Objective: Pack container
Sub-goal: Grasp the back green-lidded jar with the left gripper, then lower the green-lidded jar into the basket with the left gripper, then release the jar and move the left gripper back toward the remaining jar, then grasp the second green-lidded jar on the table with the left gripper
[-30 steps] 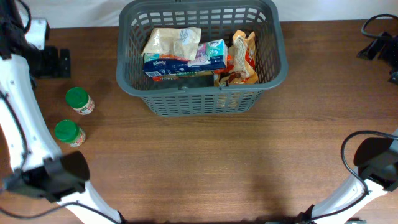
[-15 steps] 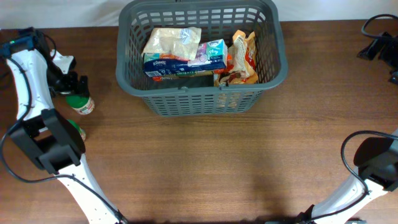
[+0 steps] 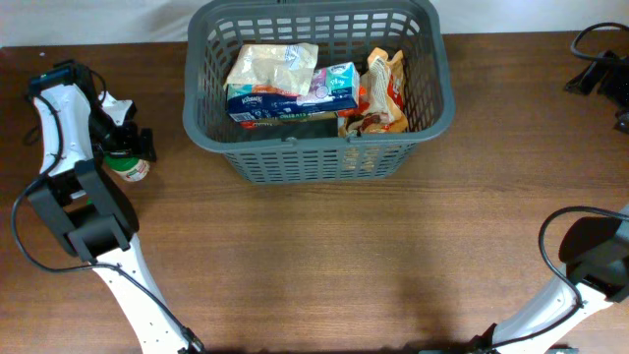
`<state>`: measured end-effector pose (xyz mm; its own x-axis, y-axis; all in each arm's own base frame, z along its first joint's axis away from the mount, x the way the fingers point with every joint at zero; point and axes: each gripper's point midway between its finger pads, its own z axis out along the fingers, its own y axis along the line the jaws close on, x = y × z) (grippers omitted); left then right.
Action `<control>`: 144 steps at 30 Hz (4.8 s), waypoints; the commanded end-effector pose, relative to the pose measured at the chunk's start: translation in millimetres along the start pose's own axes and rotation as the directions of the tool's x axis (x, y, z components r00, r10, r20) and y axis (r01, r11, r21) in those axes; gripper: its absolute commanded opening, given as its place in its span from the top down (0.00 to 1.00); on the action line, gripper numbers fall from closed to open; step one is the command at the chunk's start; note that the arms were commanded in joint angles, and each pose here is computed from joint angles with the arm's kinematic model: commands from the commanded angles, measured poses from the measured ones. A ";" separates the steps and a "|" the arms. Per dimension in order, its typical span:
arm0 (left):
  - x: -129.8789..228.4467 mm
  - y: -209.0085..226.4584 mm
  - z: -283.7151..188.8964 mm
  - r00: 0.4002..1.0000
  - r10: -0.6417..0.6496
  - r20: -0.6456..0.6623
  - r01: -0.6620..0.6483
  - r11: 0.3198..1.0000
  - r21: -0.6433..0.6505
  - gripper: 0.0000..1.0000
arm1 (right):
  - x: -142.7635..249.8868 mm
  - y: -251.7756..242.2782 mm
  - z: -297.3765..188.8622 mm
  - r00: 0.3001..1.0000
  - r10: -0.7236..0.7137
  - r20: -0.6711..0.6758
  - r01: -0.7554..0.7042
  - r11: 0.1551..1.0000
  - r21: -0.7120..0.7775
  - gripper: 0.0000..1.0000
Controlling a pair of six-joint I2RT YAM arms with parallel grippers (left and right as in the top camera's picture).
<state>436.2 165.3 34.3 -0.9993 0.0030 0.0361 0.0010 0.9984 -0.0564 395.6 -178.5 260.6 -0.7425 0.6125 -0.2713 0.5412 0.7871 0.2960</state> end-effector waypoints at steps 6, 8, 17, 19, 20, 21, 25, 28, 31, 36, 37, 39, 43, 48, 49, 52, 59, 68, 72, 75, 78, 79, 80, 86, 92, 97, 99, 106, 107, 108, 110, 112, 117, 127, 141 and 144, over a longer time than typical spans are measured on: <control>-2.0 -6.4 14.9 1.000 0.026 -0.015 -0.026 0.999 0.027 0.10 | 0.5 2.0 -4.7 1.000 0.009 0.009 -0.009 1.000 -0.013 0.01; -2.0 -6.1 14.9 1.000 0.026 -0.016 -0.026 0.999 0.026 0.11 | 0.5 2.0 -4.7 1.000 0.009 0.009 -0.009 1.000 -0.013 0.01; 0.1 -6.9 14.9 0.999 0.026 -0.024 -0.025 0.999 0.029 0.58 | 0.5 2.0 -4.7 1.000 0.009 0.009 -0.009 1.000 -0.013 0.01; 1.9 -7.7 14.8 0.999 0.026 -0.031 -0.025 0.999 0.033 0.62 | 0.5 2.0 -4.7 1.000 0.009 0.009 -0.009 1.000 -0.013 0.01; 2.6 -8.2 14.7 0.999 0.026 -0.034 -0.025 0.999 0.034 0.63 | 0.5 2.0 -4.7 1.000 0.009 0.009 -0.009 1.000 -0.013 0.01; 2.8 -10.0 13.3 0.999 0.028 -0.036 -0.026 0.999 0.038 0.67 | 0.5 2.0 -4.7 1.000 0.009 0.009 -0.009 1.000 -0.013 0.01; -3.6 -18.9 -13.5 0.999 0.047 -0.014 -0.046 0.998 0.032 0.81 | 0.5 2.0 -4.7 1.000 0.009 0.009 -0.009 1.000 -0.013 0.01; -16.7 -28.7 -61.6 0.996 0.061 0.066 -0.061 0.998 -0.003 0.88 | 0.5 2.0 -4.7 1.000 0.008 0.009 -0.008 1.000 -0.013 0.01; -34.2 -38.5 -126.2 0.971 0.070 0.230 -0.057 0.996 -0.064 0.93 | 0.5 2.0 -4.7 1.000 0.009 0.009 -0.009 1.000 -0.013 0.01; -50.1 -68.7 -243.9 0.816 0.159 0.556 -0.067 0.981 -0.183 0.98 | 0.5 2.0 -4.7 1.000 0.009 0.009 -0.009 1.000 -0.013 0.01; -49.6 -78.2 -265.1 0.778 0.186 0.601 -0.076 0.976 -0.204 0.98 | 0.5 2.0 -4.7 1.000 0.009 0.009 -0.009 1.000 -0.013 0.01; -46.2 -99.1 -304.1 0.698 0.235 0.676 -0.093 0.966 -0.240 0.98 | 0.5 2.0 -4.7 1.000 0.009 0.009 -0.009 1.000 -0.013 0.01; -32.6 -157.8 -373.4 0.502 0.410 0.761 -0.195 0.912 -0.362 0.98 | 0.5 2.0 -4.7 1.000 0.009 0.009 -0.009 1.000 -0.013 0.01; 0.8 -284.0 -387.4 0.261 0.657 0.707 -0.514 0.715 -0.474 0.98 | 0.5 2.0 -4.7 1.000 0.009 0.009 -0.009 1.000 -0.013 0.01; 5.5 -299.4 -376.3 0.259 0.682 0.684 -0.561 0.682 -0.468 0.98 | 0.5 2.0 -4.7 1.000 0.009 0.009 -0.009 1.000 -0.013 0.01; 23.2 -337.0 -321.7 0.284 0.787 0.547 -0.721 0.551 -0.419 0.98 | 0.5 2.0 -4.7 1.000 0.008 0.009 -0.008 1.000 -0.013 0.01; 31.9 -350.3 -206.1 0.367 0.886 0.283 -0.880 0.429 -0.203 0.98 | 0.5 2.0 -4.7 1.000 0.009 0.009 -0.009 1.000 -0.013 0.01; 28.3 -312.3 -87.9 0.456 0.886 0.077 -0.886 0.460 -0.047 0.98 | 0.5 2.0 -4.7 1.000 0.008 0.009 -0.008 1.000 -0.013 0.01; 36.8 -305.2 -47.9 0.458 0.888 0.027 -0.889 0.458 0.003 0.98 | 0.5 2.0 -4.7 1.000 0.009 0.009 -0.009 1.000 -0.013 0.01; 42.6 -302.1 -29.2 0.460 0.888 0.005 -0.888 0.460 0.024 0.96 | 0.5 2.0 -4.7 1.000 0.009 0.009 -0.009 1.000 -0.013 0.01; 39.0 -302.8 -30.8 0.464 0.886 0.014 -0.886 0.464 0.009 0.68 | 0.4 2.0 -4.7 1.000 0.009 0.009 -0.009 1.000 -0.013 0.01; 34.0 -302.1 -36.9 0.494 0.869 0.019 -0.869 0.494 -0.016 0.58 | 0.5 2.0 -4.7 1.000 0.009 0.009 -0.009 1.000 -0.013 0.01; 27.8 -301.7 -44.7 0.531 0.847 0.029 -0.846 0.532 -0.044 0.41 | 0.5 2.0 -4.7 1.000 0.008 0.009 -0.008 1.000 -0.013 0.01; 7.3 -309.5 -132.6 0.629 0.758 0.174 -0.746 0.651 -0.141 0.01 | 0.5 2.0 -4.7 1.000 0.009 0.009 -0.009 1.000 -0.013 0.01; 21.6 -305.9 -258.6 0.616 0.659 0.433 -0.620 0.744 -0.250 0.01 | 0.5 2.0 -4.7 1.000 0.009 0.009 -0.009 1.000 -0.013 0.01; 41.0 -237.5 -308.7 0.705 0.505 0.499 -0.378 0.862 -0.338 0.01 | 0.5 2.0 -4.7 1.000 0.008 0.009 -0.008 1.000 -0.013 0.01; 48.3 -201.9 -319.7 0.750 0.401 0.525 -0.255 0.909 -0.330 0.01 | 0.5 2.0 -4.7 1.000 0.009 0.009 -0.009 1.000 -0.013 0.01; 70.8 -73.7 -292.8 0.866 -0.045 0.498 0.120 0.986 -0.119 0.01 | 0.5 2.0 -4.7 1.000 0.009 0.009 -0.009 1.000 -0.013 0.01; 74.8 -59.6 -275.9 0.884 -0.098 0.456 0.150 0.986 -0.079 0.01 | 0.5 2.0 -4.7 1.000 0.009 0.009 -0.009 1.000 -0.013 0.01; 76.9 -50.9 -262.6 0.896 -0.132 0.425 0.170 0.984 -0.052 0.01 | 0.5 2.0 -4.7 1.000 0.008 0.009 -0.008 1.000 -0.013 0.01; 77.6 -34.8 -223.5 0.918 -0.185 0.351 0.193 0.981 0.011 0.01 | 0.5 2.0 -4.7 1.000 0.009 0.009 -0.009 1.000 -0.013 0.01; 77.2 -25.1 -174.9 0.938 -0.207 0.279 0.198 0.978 0.060 0.01 | 0.5 2.0 -4.7 1.000 0.009 0.009 -0.009 1.000 -0.013 0.01; 88.5 -19.7 -89.0 0.960 -0.230 0.160 0.222 0.973 0.068 0.01 | 0.5 2.0 -4.7 1.000 0.009 0.009 -0.009 1.000 -0.013 0.01; 105.7 2.5 -46.6 0.945 -0.307 0.113 0.311 0.950 -0.023 0.01 | 0.5 2.0 -4.7 1.000 0.009 0.009 -0.009 1.000 -0.013 0.01; 123.2 15.4 -13.4 0.932 -0.352 0.087 0.359 0.930 -0.075 0.01 | 0.5 2.0 -4.7 1.000 0.009 0.009 -0.009 1.000 -0.013 0.01; 126.6 19.9 -9.5 0.926 -0.368 0.089 0.374 0.924 -0.074 0.01 | 0.5 2.0 -4.7 1.000 0.008 0.009 -0.008 1.000 -0.013 0.01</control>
<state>319.0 177.4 50.1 -0.9435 -0.3291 -0.0388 -0.3298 0.9439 0.0157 395.8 -178.0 260.8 -0.7424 0.6128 -0.2708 0.5403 0.7867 0.2988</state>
